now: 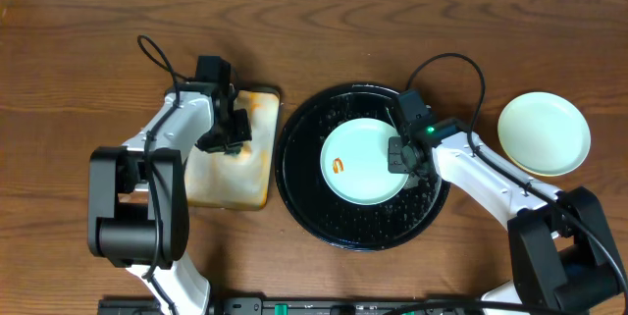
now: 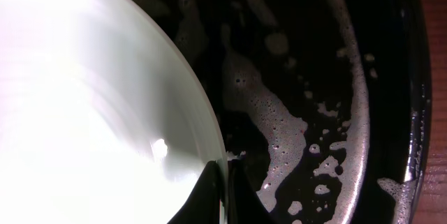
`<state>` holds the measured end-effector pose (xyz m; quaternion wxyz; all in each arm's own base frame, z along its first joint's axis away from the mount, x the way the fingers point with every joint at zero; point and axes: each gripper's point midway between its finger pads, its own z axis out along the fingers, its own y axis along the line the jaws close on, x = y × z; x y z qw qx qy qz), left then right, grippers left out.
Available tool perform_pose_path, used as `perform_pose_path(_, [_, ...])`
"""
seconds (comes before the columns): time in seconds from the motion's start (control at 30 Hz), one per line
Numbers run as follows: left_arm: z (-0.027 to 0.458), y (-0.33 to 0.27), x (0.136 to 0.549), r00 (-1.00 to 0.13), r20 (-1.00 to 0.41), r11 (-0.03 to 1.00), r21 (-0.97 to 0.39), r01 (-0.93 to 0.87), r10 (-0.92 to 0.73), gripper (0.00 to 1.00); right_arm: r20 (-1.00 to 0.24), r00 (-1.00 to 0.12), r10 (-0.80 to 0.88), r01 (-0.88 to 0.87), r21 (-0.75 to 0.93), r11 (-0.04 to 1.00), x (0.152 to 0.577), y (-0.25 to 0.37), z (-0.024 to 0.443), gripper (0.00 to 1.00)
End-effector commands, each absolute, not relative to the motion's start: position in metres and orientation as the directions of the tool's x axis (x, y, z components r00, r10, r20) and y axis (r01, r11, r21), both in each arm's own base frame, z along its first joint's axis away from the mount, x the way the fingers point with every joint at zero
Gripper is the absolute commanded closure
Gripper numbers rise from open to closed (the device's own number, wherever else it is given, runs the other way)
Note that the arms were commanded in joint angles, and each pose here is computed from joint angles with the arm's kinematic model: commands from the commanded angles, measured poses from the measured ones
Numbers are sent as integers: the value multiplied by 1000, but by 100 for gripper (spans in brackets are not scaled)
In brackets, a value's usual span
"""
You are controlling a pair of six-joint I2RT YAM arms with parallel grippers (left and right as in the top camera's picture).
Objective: Clean dirty plates on tray and stack at the side
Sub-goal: 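Rub the sponge in the soapy tray with the left gripper, then move the sponge onto the smaller light-blue plate and wipe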
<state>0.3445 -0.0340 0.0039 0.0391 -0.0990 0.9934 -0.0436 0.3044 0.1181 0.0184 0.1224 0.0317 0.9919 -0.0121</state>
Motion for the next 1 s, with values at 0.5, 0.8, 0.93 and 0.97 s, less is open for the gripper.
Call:
perform_pose_path(0.5, [68,-35,351,-971,-125,975,-111,-192,-205,92,-281,-958,56,74,-52,996,312,108,27,99])
perform_pose_path(0.8, [85,-71,346,-977,-91,937,-314,-156,-193,92,-279,-960,28,46,-56,997,312,108,27,99])
perform_pose_path(0.93, [106,-100,345,-979,-96,892,-434,-123,-181,92,-282,-959,29,46,-54,997,312,109,27,99])
perform_pose_path(0.97, [111,-106,344,-979,-104,888,-447,-112,-175,92,-282,-959,29,46,-54,997,312,109,27,99])
